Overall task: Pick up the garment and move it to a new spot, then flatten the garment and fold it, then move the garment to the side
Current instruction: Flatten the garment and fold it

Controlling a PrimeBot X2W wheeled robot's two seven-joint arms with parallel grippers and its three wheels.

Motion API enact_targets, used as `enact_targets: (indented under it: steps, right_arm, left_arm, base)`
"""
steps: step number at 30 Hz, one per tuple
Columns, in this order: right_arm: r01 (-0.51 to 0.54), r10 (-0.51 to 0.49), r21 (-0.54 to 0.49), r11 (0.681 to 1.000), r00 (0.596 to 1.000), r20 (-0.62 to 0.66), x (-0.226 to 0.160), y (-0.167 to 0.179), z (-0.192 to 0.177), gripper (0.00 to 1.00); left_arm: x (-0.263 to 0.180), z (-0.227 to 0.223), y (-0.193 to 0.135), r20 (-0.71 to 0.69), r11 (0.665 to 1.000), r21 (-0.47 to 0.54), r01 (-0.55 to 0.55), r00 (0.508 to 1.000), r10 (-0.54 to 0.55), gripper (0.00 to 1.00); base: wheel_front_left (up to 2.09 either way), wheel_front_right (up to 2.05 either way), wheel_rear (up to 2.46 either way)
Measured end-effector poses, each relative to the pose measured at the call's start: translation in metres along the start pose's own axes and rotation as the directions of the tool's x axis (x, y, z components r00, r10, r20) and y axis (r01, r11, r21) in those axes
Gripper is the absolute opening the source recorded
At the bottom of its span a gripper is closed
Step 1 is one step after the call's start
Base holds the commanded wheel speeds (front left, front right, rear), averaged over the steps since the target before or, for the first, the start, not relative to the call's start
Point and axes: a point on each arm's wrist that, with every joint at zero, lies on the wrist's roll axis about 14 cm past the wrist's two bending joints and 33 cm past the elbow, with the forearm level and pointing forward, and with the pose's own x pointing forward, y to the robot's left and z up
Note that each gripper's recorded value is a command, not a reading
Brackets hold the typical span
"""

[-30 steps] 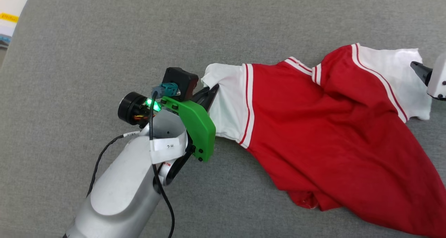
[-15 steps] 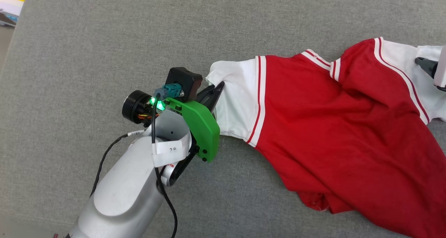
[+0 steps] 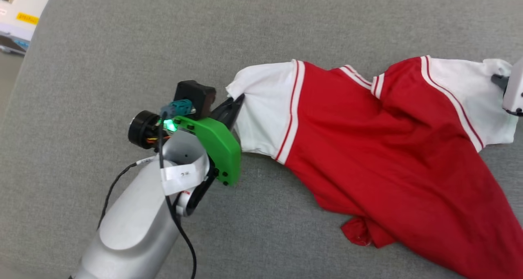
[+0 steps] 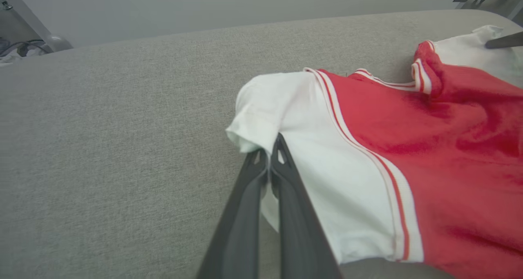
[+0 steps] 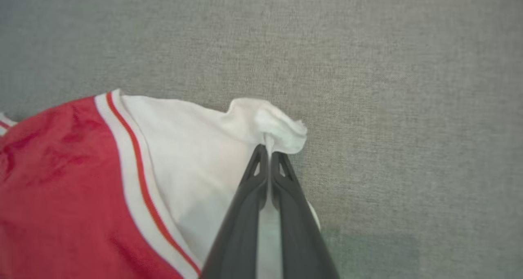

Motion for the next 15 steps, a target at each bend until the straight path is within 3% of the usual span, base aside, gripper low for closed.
enact_targets:
  steps: [8, 15]
  right_arm:
    - [0.009, 0.005, -0.053, 0.999, 0.963, 0.269, -0.058, 0.002, 0.057, 0.00]
    - [0.054, -0.025, -0.058, 0.997, 0.911, 0.412, -0.105, -0.004, 0.083, 0.00]
  left_arm:
    - [-0.017, 0.041, 0.032, 0.115, 0.996, -0.001, -0.088, 0.989, 0.088, 0.00]
    - [-0.020, 0.115, 0.051, 0.279, 0.991, 0.024, -0.134, 0.952, 0.122, 0.00]
  base:
    - [0.00, 0.00, 0.00]
    - [0.00, 0.00, 0.00]
